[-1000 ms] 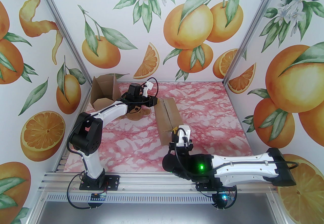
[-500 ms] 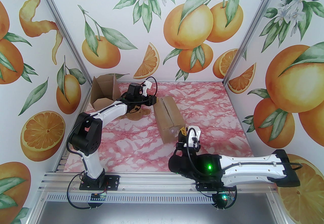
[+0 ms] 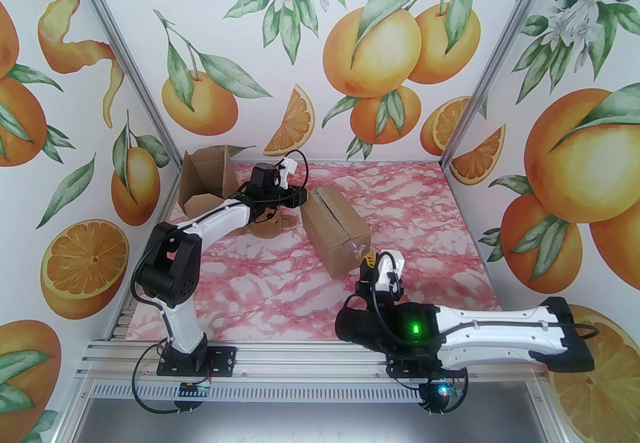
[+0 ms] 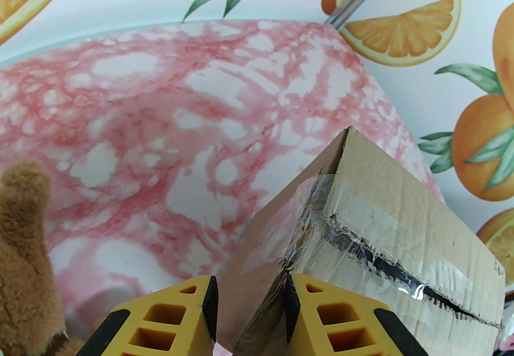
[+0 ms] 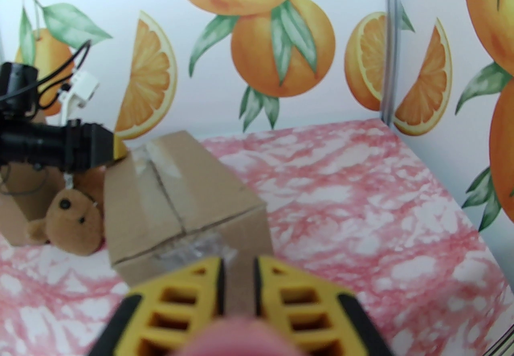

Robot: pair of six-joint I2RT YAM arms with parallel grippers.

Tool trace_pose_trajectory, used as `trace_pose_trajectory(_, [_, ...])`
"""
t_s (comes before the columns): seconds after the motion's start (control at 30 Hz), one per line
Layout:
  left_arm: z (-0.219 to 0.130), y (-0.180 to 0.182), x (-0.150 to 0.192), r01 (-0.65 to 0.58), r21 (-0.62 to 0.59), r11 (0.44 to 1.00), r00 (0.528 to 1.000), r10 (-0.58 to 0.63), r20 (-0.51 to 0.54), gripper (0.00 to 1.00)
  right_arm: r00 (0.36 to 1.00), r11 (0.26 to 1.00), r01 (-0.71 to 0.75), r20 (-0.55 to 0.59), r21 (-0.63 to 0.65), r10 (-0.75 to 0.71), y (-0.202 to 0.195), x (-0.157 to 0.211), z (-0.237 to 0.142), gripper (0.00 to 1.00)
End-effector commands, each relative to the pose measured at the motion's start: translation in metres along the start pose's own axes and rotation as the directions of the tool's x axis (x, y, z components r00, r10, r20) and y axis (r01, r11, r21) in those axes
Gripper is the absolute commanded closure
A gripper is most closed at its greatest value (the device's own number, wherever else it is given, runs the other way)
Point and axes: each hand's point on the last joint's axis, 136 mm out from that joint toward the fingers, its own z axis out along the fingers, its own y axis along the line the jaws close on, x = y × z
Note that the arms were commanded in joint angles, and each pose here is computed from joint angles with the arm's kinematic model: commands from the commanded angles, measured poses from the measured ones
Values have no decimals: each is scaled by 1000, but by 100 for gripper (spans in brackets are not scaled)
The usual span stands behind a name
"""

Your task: Unpack the express box

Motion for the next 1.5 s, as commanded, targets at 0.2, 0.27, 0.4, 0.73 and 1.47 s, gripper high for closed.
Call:
trace_pose_trajectory(0.2, [-38, -7, -3, 4, -28, 1000, 1000, -4, 22, 44, 980, 969, -97, -146, 228, 132, -59, 6, 42, 100])
trace_pose_trajectory(0.27, [-43, -13, -10, -11, -14, 1000, 999, 12, 35, 41, 974, 965, -73, -191, 250, 123, -64, 15, 44, 100])
trace_pose_trajectory(0.4, [-48, -28, -27, -72, 32, 997, 996, 70, 53, 37, 955, 956, 2, -283, 293, 84, -74, 34, 42, 100])
trace_pose_trajectory(0.73, [-10, -62, -26, -159, 347, 924, 976, 199, -83, 35, 922, 955, -24, -362, 296, 135, -54, 86, 64, 100])
trace_pose_trajectory(1.47, [-61, -58, 60, -75, 396, 915, 959, 175, -223, 37, 912, 985, -110, -381, 130, 152, -4, 94, 183, 100])
